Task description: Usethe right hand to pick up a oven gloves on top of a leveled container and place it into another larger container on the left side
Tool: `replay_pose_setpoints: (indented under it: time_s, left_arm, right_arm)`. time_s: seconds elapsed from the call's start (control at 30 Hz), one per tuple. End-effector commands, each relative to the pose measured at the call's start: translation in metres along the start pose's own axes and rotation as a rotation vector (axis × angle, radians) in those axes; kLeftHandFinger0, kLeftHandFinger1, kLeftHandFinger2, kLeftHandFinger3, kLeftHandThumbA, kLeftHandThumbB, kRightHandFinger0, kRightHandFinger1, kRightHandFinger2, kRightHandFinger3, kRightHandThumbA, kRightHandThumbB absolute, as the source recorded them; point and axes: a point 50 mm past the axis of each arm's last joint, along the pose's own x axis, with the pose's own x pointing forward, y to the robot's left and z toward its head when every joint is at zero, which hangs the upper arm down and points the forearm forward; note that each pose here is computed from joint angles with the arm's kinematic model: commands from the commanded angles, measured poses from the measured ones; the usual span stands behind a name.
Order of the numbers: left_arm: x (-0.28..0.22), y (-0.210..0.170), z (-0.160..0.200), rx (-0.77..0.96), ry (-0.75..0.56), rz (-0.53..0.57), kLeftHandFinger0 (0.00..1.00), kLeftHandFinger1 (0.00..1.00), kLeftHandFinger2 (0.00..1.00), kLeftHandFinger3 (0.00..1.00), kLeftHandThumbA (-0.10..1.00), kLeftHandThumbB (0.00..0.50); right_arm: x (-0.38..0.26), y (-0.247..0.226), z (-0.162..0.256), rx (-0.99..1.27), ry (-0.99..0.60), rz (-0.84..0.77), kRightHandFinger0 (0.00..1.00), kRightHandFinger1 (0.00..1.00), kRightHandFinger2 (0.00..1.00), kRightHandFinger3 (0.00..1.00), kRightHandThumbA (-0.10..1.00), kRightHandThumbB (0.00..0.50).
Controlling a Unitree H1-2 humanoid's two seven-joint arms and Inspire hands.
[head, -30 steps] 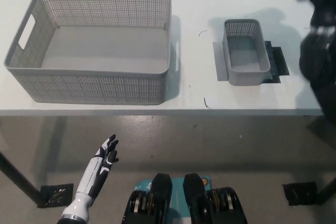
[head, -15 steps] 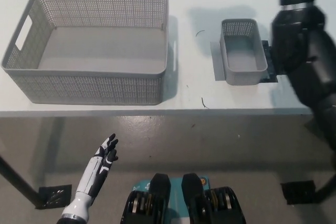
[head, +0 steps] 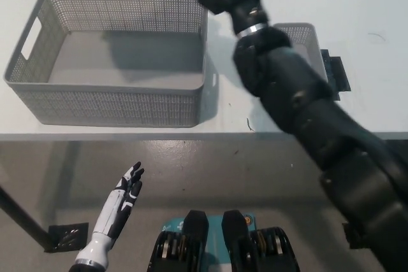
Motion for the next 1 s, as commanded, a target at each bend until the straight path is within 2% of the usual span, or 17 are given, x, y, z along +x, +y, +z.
replay_pose_setpoints:
  time_s: [0.0,0.03,0.07,0.13,0.2,0.27,0.3,0.33,0.37,0.4,0.53,0.6,0.73,0.83,0.9,0.93,0.97]
  left_arm:
    - [0.008,0.007,0.011,0.009,-0.071,-0.005,1.0,1.0,1.0,1.0,1.0,0.5]
    - [0.008,0.007,0.011,0.01,-0.072,-0.009,1.0,1.0,1.0,1.0,1.0,0.5]
    - [0.008,0.007,0.011,0.012,-0.071,-0.01,1.0,1.0,1.0,1.0,1.0,0.5]
    - [0.009,0.007,0.012,0.014,-0.074,-0.014,1.0,1.0,1.0,1.0,1.0,0.5]
    - [0.01,0.006,0.012,0.022,-0.075,-0.015,1.0,1.0,1.0,1.0,1.0,0.5]
    - [0.009,0.007,0.012,0.017,-0.075,-0.018,1.0,1.0,1.0,1.0,1.0,0.5]
    - [0.009,0.007,0.012,0.019,-0.078,-0.02,1.0,1.0,1.0,1.0,1.0,0.5]
    - [0.009,0.007,0.012,0.019,-0.078,-0.02,1.0,1.0,1.0,1.0,1.0,0.5]
    - [0.01,0.007,0.013,0.019,-0.081,-0.023,1.0,1.0,1.0,1.0,1.0,0.5]
    - [0.01,0.007,0.014,0.02,-0.085,-0.026,1.0,1.0,1.0,1.0,1.0,0.5]
    - [0.01,0.009,0.014,0.03,-0.087,-0.025,1.0,1.0,1.0,1.0,1.0,0.5]
    - [0.011,0.009,0.015,0.02,-0.087,-0.025,1.0,1.0,1.0,1.0,1.0,0.5]
    - [0.011,0.007,0.015,0.018,-0.086,-0.025,0.98,1.0,1.0,1.0,1.0,0.5]
    - [0.011,0.006,0.014,0.015,-0.085,-0.029,0.96,1.0,1.0,1.0,1.0,0.5]
    - [0.01,0.006,0.014,0.018,-0.085,-0.029,0.92,1.0,1.0,1.0,1.0,0.5]
    - [0.011,0.007,0.015,0.019,-0.087,-0.028,0.91,1.0,1.0,1.0,1.0,0.5]
    - [0.011,0.008,0.015,0.013,-0.086,-0.029,0.9,1.0,1.0,1.0,1.0,0.5]
  right_arm:
    - [0.039,-0.018,0.04,0.0,-0.084,-0.04,0.0,0.1,0.57,0.19,-0.1,0.197]
    - [0.039,-0.015,0.044,0.0,-0.079,-0.021,0.0,0.12,0.61,0.3,-0.1,0.185]
    - [0.039,-0.012,0.049,-0.003,-0.077,-0.004,0.0,0.16,0.64,0.48,-0.1,0.18]
    - [0.038,-0.007,0.055,-0.032,-0.081,0.018,0.0,0.12,0.59,0.59,-0.1,0.196]
    - [0.039,-0.002,0.059,-0.071,-0.061,0.077,0.0,0.12,0.59,0.6,-0.1,0.184]
    - [0.039,0.004,0.062,-0.077,-0.001,0.154,0.0,0.17,0.6,0.82,-0.1,0.214]
    - [0.041,0.007,0.062,-0.162,0.049,0.247,0.26,0.5,0.87,1.0,0.17,0.181]
    - [0.042,0.009,0.062,-0.203,0.103,0.31,0.53,0.85,1.0,1.0,0.39,0.279]
    - [0.043,0.011,0.061,-0.241,0.185,0.377,1.0,1.0,1.0,1.0,0.6,0.395]
    - [0.044,0.01,0.059,-0.216,0.258,0.437,1.0,1.0,1.0,1.0,0.62,0.48]
    - [0.048,0.004,0.05,-0.196,0.34,0.499,1.0,1.0,1.0,1.0,0.72,0.5]
    - [0.051,-0.001,0.043,-0.124,0.379,0.508,1.0,1.0,1.0,1.0,0.96,0.468]
    - [0.07,-0.026,0.03,0.144,0.392,0.508,1.0,1.0,1.0,1.0,1.0,0.393]
    - [0.09,-0.062,0.022,0.432,0.356,0.366,1.0,1.0,1.0,1.0,1.0,0.403]
    - [0.11,-0.114,0.021,0.757,0.24,0.086,1.0,1.0,1.0,1.0,1.0,0.399]
    - [0.113,-0.128,0.022,0.787,0.208,0.036,1.0,1.0,1.0,1.0,1.0,0.433]
    - [0.119,-0.172,0.028,0.958,0.117,-0.106,1.0,1.0,1.0,1.0,1.0,0.429]
